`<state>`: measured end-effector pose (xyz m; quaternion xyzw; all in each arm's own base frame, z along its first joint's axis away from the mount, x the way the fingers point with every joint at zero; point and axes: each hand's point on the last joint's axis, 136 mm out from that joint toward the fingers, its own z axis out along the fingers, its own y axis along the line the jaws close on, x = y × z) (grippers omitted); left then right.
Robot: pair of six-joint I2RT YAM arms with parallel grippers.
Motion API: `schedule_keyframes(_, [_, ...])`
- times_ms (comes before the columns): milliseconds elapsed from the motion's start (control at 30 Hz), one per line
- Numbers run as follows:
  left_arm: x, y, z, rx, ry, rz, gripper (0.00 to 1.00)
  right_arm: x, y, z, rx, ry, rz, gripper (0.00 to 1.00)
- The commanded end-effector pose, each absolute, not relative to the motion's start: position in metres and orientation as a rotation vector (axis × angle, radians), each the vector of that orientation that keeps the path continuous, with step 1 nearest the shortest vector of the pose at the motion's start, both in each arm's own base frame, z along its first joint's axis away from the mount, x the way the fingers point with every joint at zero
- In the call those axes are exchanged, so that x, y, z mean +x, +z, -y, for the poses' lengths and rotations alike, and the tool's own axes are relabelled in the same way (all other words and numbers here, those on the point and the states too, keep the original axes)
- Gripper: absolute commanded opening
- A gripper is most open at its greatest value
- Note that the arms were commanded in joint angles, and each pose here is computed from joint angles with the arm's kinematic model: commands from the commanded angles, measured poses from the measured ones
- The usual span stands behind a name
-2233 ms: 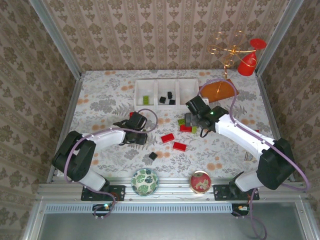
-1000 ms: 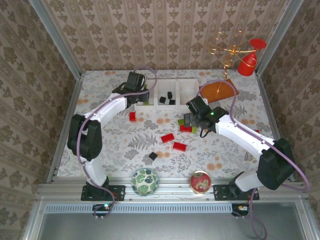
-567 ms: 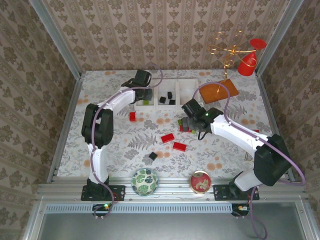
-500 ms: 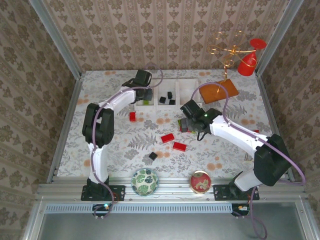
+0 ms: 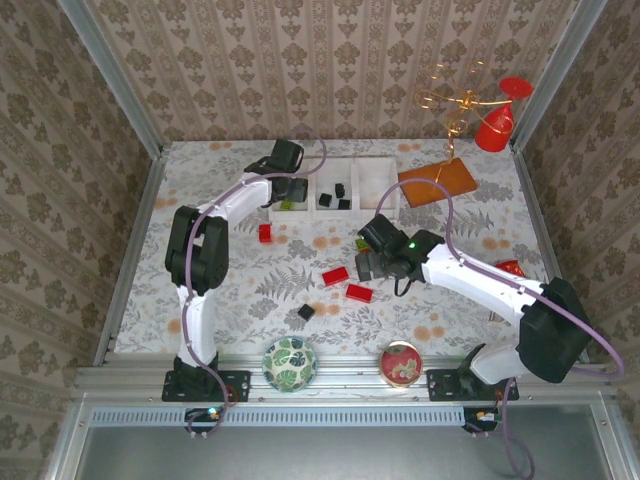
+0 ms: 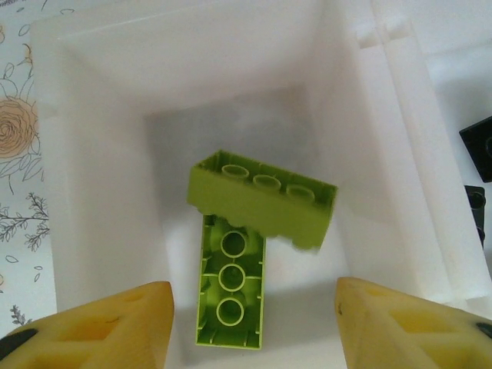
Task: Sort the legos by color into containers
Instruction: Place the lego in the container, then pick up the lego from the bottom-center of the table.
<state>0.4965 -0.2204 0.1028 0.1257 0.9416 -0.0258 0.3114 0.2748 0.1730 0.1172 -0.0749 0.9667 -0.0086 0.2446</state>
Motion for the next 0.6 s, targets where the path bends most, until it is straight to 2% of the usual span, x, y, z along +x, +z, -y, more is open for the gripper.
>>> schedule_keyframes(0, [0.495,0.134,0.216,0.308,-0.068,-2.436,0.61,0.253,0.109,-0.174,-0.257,-0.028,-2.698,1.00])
schedule_keyframes(200, [0.483,0.161,0.208,0.274,-0.086,-2.384,0.76,0.235,0.095,-0.186,-0.344,-0.022,-2.744,1.00])
schedule_keyframes(367, [0.466,0.186,0.199,0.222,-0.119,-2.323,1.00,0.225,0.087,-0.192,-0.387,-0.001,-2.778,1.00])
schedule_keyframes(567, [0.439,0.208,0.178,0.148,-0.123,-2.246,1.00,0.218,0.078,-0.198,-0.431,0.044,-2.808,1.00])
